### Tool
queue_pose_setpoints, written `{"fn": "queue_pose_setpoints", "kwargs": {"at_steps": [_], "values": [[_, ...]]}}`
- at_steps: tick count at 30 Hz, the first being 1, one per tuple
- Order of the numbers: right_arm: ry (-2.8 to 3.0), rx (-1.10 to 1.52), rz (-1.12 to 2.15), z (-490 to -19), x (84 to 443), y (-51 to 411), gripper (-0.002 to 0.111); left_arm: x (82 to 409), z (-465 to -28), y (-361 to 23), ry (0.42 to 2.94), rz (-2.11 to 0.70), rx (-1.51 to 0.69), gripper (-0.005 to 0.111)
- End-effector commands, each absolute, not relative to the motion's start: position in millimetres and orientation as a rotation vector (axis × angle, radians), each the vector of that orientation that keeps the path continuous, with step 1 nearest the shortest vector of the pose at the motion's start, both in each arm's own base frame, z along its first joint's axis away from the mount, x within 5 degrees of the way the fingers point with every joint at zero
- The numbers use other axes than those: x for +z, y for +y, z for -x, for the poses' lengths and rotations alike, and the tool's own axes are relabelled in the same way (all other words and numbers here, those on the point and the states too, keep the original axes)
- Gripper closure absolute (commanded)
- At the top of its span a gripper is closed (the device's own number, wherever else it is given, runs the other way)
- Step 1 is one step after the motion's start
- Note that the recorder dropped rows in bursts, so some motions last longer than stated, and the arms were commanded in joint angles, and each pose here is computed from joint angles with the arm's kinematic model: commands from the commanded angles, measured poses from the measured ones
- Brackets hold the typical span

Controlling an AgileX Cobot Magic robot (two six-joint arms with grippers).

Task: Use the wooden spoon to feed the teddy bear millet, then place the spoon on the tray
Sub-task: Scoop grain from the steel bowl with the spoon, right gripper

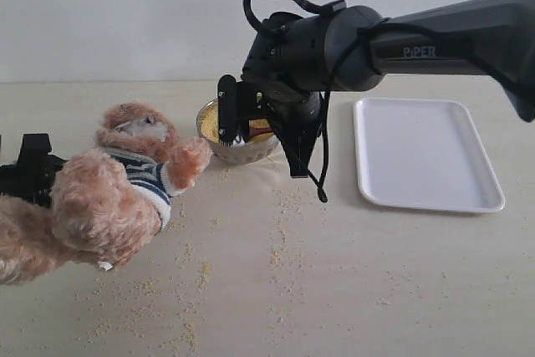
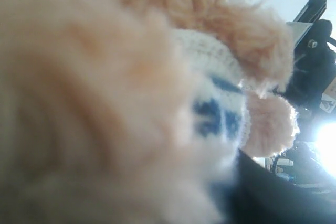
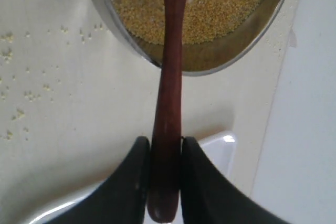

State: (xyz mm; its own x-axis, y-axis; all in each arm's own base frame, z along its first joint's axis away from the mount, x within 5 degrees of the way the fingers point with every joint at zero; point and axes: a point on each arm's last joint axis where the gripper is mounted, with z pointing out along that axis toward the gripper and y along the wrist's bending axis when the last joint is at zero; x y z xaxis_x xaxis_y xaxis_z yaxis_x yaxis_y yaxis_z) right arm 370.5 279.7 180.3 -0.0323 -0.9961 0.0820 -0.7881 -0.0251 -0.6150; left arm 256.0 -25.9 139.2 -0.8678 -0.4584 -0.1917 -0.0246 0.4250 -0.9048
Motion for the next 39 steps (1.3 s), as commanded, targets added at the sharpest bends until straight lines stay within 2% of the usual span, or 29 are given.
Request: {"fn": "queue_pose_setpoints", "kwargs": {"at_steps": [1,29,34,39], "values": [[1.967,-0.675,1.769,-374.6,187.8,270.0,0.109,141.9,-258.7,-17.4,2.227,0.445,-1.430,0.102],[2.063,-0.572,1.570,-374.8,211.7,269.3,0.109,140.2,-259.2,-12.9,2.233,0.460,-1.393,0.102],[2.266,-0.384,1.531,-379.7,203.0,248.1,0.109,140.3,-259.2,-12.9,2.232,0.455,-1.391,0.102],[2.318,-0.257,1.467,-383.5,212.0,236.2,0.109,140.3,-259.2,-12.9,2.232,0.455,-1.391,0.102]]}}
